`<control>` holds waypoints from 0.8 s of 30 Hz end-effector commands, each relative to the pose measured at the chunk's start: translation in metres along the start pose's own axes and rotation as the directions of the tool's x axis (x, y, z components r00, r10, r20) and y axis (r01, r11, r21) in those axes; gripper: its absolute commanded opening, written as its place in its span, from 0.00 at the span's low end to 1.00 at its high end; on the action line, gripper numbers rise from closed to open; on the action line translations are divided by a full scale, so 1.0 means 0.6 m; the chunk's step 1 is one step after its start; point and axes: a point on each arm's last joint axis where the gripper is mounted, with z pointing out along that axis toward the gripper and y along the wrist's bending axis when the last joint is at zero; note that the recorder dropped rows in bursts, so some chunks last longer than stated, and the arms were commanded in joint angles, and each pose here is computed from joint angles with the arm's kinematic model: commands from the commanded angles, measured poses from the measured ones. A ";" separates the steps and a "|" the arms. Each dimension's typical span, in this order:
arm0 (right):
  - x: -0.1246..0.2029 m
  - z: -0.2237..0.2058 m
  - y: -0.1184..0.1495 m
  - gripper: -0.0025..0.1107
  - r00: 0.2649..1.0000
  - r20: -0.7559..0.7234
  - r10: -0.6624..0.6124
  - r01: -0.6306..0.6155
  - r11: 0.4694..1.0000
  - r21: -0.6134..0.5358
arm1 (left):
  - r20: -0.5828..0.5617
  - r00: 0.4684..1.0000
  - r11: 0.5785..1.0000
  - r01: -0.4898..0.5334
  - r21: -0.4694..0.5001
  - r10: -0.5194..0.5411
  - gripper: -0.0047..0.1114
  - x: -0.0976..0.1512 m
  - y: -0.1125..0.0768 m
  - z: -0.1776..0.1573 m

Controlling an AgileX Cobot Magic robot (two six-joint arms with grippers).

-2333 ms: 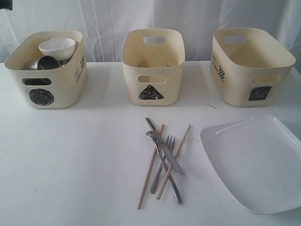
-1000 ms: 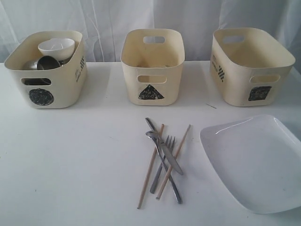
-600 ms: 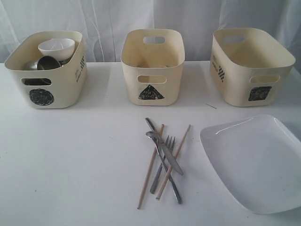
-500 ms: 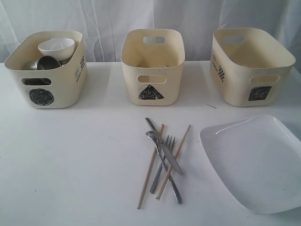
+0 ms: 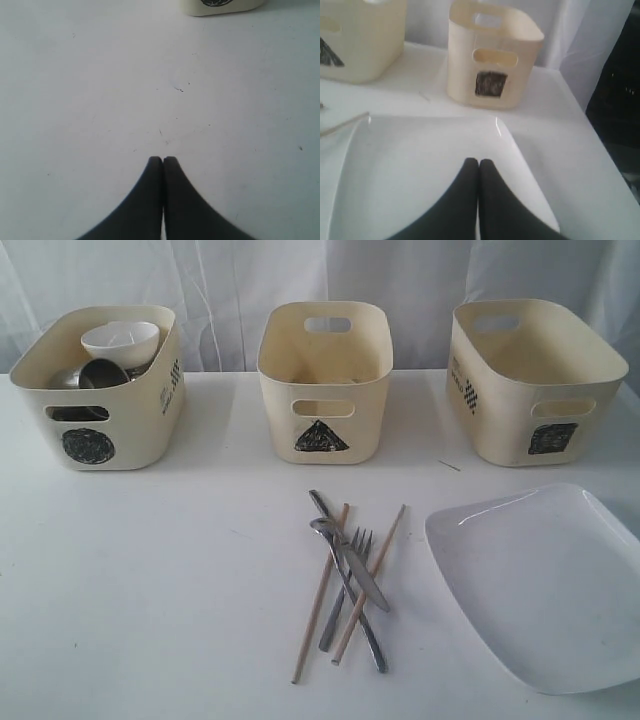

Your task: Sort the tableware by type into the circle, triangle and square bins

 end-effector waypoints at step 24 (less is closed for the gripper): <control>-0.353 0.311 -0.026 0.02 0.997 0.015 -0.079 0.080 0.996 -0.029 | 0.004 1.000 1.000 0.001 0.012 -0.001 0.04 0.002 -0.002 0.001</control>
